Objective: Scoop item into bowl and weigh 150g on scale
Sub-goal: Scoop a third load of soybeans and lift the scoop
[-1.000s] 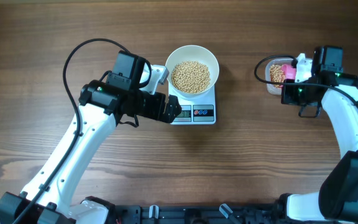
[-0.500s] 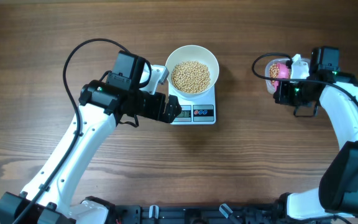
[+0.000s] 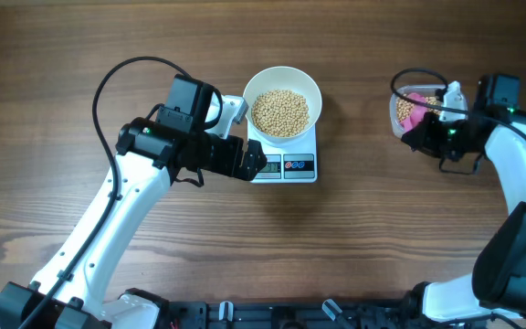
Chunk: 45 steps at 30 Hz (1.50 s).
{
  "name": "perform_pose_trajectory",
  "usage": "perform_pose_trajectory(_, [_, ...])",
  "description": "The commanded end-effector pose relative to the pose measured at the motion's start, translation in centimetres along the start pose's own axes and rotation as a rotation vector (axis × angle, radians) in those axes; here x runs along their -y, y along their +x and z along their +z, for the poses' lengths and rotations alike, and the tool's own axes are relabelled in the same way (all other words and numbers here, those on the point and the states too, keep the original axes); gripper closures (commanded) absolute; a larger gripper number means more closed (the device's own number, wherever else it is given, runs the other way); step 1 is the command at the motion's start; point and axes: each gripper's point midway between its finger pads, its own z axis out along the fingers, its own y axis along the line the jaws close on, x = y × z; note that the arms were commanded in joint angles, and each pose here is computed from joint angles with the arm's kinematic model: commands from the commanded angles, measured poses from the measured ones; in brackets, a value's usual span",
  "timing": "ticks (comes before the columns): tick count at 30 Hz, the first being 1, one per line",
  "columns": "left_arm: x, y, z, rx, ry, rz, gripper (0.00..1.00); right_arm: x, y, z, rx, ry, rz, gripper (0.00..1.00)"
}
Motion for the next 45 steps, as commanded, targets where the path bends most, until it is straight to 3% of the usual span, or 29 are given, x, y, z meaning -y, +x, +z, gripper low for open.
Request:
perform_pose_trajectory(1, [0.2,-0.2,0.0,0.001,0.009,0.016,0.0,-1.8,0.4,-0.3,-0.013,-0.161,0.043,0.96])
perform_pose_trajectory(28, [0.2,-0.2,0.0,0.001,0.01,0.016,0.0,4.0,0.3,-6.0,0.107,-0.277,0.259,0.96])
perform_pose_trajectory(45, [0.2,-0.2,0.0,0.001,0.01,0.016,0.0,0.2,-0.2,-8.7,0.196,-0.551,0.149,0.96])
